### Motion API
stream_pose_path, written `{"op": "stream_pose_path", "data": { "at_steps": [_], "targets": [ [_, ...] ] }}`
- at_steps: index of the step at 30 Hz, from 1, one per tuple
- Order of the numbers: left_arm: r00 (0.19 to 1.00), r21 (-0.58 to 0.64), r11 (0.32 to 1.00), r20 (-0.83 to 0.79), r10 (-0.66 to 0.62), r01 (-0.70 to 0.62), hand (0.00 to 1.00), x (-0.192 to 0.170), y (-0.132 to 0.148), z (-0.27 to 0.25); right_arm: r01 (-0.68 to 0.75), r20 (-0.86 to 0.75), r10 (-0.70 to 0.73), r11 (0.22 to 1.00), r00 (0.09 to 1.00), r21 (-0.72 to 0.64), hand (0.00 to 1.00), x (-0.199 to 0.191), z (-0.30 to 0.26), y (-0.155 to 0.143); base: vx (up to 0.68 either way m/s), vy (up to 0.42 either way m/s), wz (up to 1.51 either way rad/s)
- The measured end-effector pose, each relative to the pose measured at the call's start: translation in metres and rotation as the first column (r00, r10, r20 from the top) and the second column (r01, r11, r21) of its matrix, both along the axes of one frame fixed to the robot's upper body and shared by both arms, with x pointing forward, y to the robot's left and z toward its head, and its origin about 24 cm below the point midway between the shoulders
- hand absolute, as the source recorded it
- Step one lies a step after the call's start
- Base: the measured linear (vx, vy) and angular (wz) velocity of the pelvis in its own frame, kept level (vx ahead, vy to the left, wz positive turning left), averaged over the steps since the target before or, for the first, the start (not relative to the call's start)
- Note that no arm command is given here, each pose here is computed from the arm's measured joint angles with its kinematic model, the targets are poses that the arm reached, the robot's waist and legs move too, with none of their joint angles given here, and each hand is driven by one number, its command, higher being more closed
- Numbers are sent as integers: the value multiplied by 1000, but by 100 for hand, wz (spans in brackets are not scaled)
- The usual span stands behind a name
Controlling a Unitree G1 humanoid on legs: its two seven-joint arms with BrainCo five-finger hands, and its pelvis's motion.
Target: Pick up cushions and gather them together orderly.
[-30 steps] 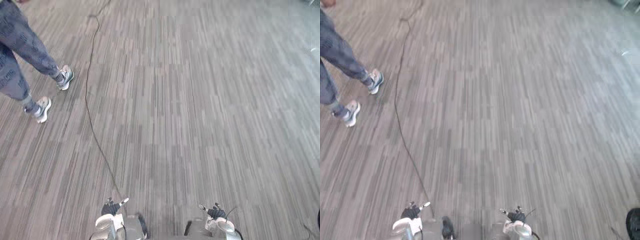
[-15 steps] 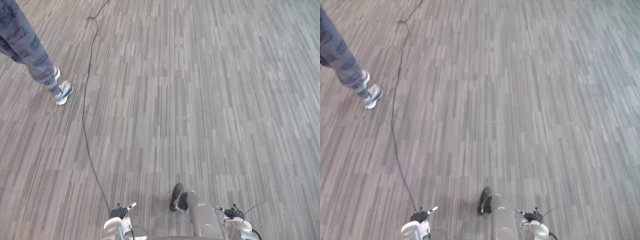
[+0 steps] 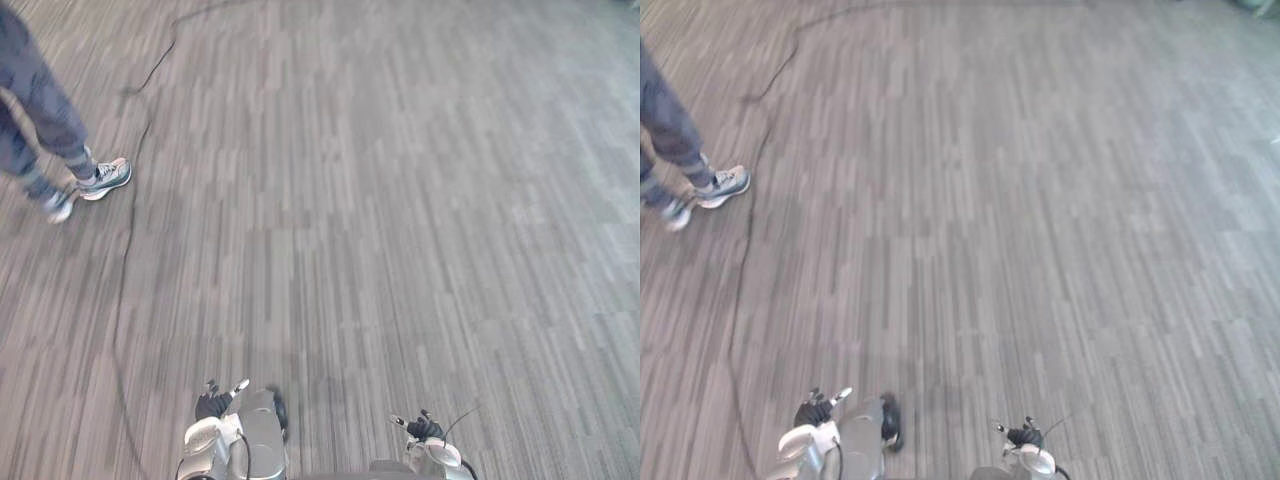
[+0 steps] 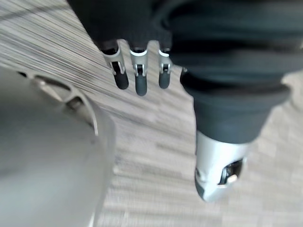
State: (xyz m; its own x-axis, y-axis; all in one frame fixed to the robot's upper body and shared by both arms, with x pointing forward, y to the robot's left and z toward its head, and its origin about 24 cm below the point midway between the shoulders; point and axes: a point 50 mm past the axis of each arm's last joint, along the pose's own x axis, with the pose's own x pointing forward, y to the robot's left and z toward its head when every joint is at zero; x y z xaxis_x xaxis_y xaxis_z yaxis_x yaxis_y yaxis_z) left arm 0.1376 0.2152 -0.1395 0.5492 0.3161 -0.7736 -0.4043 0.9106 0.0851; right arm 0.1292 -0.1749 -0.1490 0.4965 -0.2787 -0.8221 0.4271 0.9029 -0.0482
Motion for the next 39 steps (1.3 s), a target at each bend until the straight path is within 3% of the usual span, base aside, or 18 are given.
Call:
{"op": "stream_pose_path", "data": {
  "at_steps": [5,12,21,28,31,39],
  "targets": [
    [997,-9,998,-30,-68,68,0,7,-10,-3,-11,69,13,1000,998,-26,0,16,9,-7,537,86,-68],
    [991,-28,993,-71,-112,110,0,0,-22,-9,17,10,-16,996,1000,-93,0,7,7,-43,680,-25,-25],
    [998,-15,998,22,-56,56,0,4,-16,1,-84,4,84,995,996,-50,0,10,5,-15,549,-48,-84],
    [998,-32,999,52,35,-34,0,-6,-9,2,-98,-36,97,995,995,-10,0,-2,-2,4,630,278,-134],
    [1000,-7,1000,14,11,-11,0,-8,-2,-1,-124,-42,124,992,991,17,0,-4,-3,15,729,369,-96],
    [981,-8,986,-98,-167,167,0,-8,-19,-11,-183,25,185,982,982,-55,0,22,7,-2,556,158,-29]
  ]
}}
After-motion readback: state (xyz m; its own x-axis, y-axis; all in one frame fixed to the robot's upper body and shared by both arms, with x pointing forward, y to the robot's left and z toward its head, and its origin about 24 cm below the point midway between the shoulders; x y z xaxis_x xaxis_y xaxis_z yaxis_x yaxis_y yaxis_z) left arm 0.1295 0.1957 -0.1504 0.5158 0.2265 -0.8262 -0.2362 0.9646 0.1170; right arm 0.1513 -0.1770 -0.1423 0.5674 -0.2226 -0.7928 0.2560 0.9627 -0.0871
